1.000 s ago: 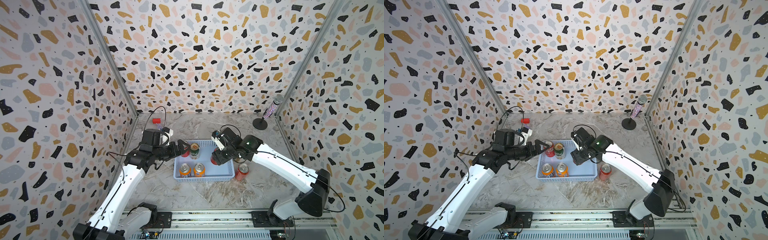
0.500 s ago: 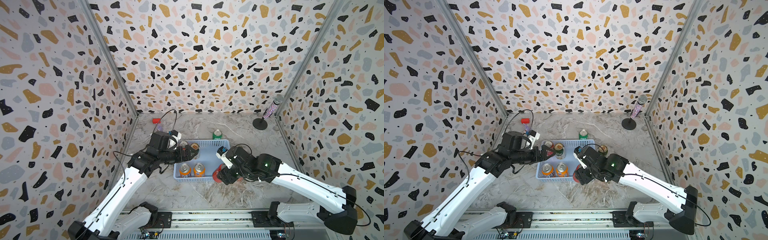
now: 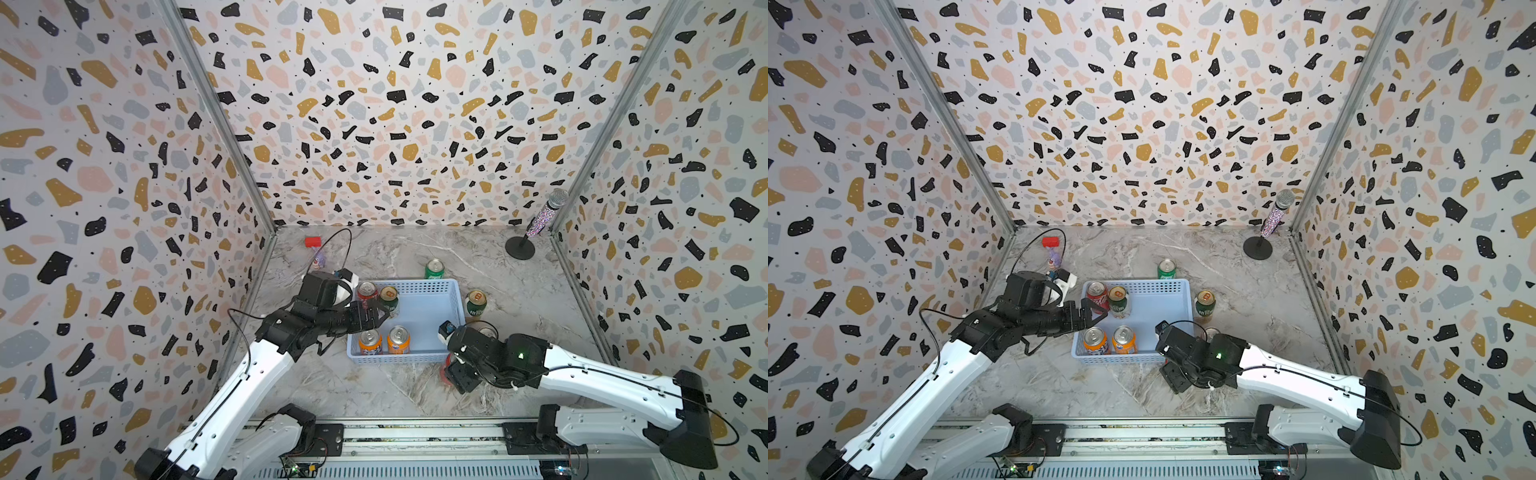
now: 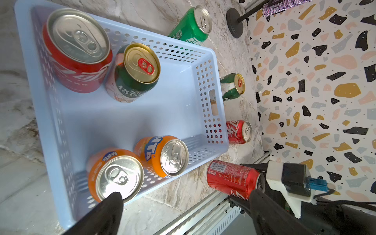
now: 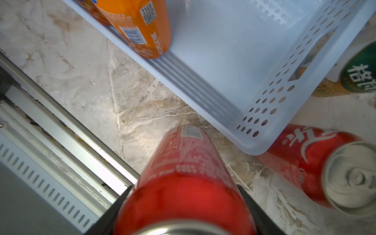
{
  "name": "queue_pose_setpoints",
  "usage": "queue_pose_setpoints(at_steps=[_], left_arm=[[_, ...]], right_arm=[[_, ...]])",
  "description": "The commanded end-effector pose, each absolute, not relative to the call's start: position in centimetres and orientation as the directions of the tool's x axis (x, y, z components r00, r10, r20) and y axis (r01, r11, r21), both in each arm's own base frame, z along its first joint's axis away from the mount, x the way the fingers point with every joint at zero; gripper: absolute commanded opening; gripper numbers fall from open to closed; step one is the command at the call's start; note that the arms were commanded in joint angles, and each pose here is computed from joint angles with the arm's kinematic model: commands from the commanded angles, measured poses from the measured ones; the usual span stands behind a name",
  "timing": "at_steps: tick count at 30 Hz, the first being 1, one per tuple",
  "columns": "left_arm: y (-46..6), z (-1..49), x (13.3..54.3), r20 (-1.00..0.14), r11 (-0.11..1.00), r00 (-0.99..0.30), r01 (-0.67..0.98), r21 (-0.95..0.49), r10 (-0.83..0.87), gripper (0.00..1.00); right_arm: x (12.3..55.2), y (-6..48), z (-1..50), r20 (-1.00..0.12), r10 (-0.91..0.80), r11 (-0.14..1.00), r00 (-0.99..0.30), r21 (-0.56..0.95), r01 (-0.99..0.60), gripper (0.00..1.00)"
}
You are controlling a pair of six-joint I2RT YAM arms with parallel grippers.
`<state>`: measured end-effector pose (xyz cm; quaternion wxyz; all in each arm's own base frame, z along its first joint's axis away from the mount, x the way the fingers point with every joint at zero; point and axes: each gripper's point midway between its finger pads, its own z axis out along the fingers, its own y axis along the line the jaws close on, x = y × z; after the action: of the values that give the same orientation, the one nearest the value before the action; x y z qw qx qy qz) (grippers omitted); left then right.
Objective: Take out the drinks from the basket
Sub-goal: Place the drink at the center of the board.
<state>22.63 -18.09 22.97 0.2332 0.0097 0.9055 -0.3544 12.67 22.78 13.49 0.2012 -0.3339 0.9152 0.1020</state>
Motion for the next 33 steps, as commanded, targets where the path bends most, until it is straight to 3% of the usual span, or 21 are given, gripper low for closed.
queue_pose_setpoints(at_steps=[1, 11, 26, 30, 33], left_arm=[[-18.0, 23.0, 22.8, -0.46, 0.76, -0.878, 0.209, -0.615, -0.131, 1.0], [-17.5, 24.6, 23.5, -0.521, 0.776, -0.844, 0.239, -0.583, -0.132, 1.0], [-17.3, 22.9, 23.0, -0.498, 0.787, -0.859, 0.226, -0.574, -0.117, 1.0], [-17.3, 22.8, 23.1, -0.498, 0.79, -0.86, 0.227, -0.57, -0.112, 1.0], [-17.4, 22.6, 23.0, -0.495, 0.79, -0.862, 0.23, -0.569, -0.106, 1.0]], right_arm=[[13.9, 23.7, 15.1, -0.55, -0.471, 0.791, -0.69, 0.083, -0.606, 0.0], [14.2, 23.2, 12.3, -0.533, -0.463, 0.823, -0.708, 0.038, -0.567, 0.0], [13.7, 24.2, 9.5, -0.474, -0.474, 0.833, -0.742, 0.031, -0.552, 0.05], [13.6, 24.1, 8.7, -0.456, -0.48, 0.836, -0.749, 0.02, -0.548, 0.13], [13.5, 24.0, 8.4, -0.446, -0.481, 0.839, -0.754, 0.013, -0.543, 0.25]])
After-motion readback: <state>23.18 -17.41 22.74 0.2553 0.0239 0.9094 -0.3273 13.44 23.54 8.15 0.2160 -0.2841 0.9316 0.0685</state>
